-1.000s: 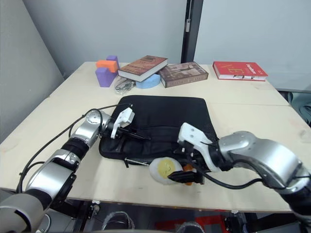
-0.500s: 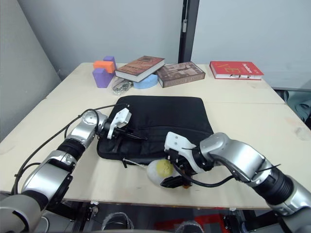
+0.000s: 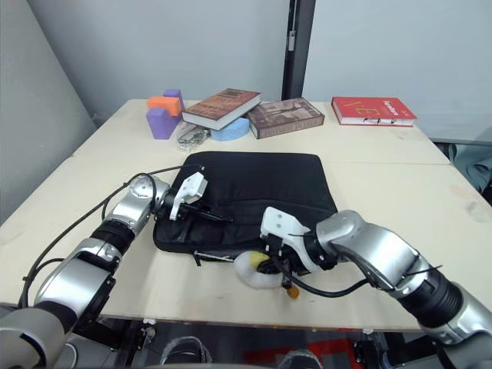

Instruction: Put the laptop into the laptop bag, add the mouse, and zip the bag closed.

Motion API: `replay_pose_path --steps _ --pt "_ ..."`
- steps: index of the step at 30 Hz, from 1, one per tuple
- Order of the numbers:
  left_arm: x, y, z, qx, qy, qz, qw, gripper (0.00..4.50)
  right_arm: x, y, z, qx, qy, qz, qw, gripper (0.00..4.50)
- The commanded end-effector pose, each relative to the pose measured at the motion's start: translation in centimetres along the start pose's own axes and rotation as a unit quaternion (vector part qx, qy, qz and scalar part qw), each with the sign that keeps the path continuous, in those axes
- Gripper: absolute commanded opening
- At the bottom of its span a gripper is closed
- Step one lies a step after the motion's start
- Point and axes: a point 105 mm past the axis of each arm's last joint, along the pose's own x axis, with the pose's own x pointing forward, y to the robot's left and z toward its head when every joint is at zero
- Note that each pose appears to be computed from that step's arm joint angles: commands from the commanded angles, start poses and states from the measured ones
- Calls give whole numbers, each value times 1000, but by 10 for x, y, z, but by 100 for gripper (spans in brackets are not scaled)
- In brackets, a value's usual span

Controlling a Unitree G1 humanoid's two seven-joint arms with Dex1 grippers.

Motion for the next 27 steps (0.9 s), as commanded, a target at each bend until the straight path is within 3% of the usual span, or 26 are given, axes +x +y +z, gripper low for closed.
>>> replay_pose_path --steps 1,10,27 --pt "1 -11 -16 -18 35 -35 999 0 -15 0 1 4 -10 -24 1000 1" --pt "5 -15 -16 -5 47 -54 997 0 -58 10 -19 45 -18 -65 997 1" --pt "14 -18 -16 -6 52 -79 995 0 -145 0 -83 127 46 -217 967 1"
